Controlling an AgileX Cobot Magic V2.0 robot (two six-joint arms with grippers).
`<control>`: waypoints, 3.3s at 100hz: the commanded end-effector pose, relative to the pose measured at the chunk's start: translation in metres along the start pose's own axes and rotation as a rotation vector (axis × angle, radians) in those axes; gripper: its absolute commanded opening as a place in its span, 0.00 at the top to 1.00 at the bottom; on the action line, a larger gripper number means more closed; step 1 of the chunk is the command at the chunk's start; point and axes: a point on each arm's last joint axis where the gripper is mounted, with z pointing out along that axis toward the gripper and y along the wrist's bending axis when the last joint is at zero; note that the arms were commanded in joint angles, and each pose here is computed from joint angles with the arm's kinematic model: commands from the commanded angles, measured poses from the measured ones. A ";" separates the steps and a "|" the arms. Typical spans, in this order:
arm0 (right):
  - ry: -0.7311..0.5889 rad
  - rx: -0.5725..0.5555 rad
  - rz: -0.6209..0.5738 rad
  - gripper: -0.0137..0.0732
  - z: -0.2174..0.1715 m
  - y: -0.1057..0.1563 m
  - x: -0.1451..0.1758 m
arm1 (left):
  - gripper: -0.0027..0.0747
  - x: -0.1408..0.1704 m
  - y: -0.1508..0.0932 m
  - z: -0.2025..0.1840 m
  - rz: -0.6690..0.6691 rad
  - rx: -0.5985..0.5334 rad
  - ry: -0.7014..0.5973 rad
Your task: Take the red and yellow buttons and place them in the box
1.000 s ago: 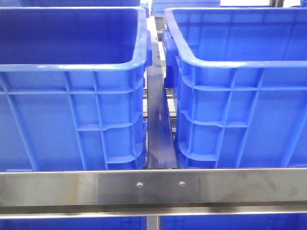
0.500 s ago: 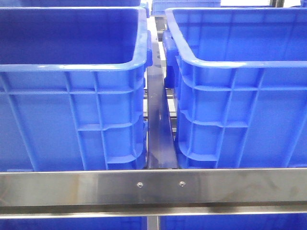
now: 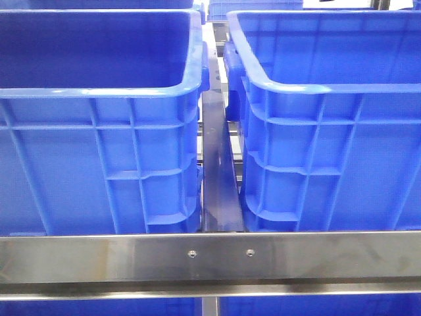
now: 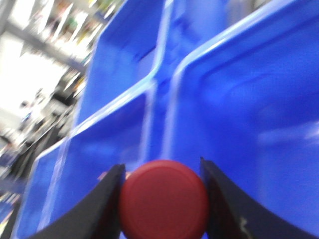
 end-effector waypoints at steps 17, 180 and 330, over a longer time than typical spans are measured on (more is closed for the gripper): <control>-0.156 0.089 0.098 0.79 0.010 -0.017 -0.022 | 0.99 -0.014 -0.001 -0.003 -0.014 0.014 -0.096; -0.085 0.137 0.648 0.20 0.106 -0.160 -0.046 | 0.99 -0.014 -0.001 -0.003 -0.014 0.014 -0.096; -0.196 0.295 -0.298 0.15 -0.029 -0.021 -0.029 | 0.99 -0.014 -0.001 -0.003 -0.014 0.014 -0.097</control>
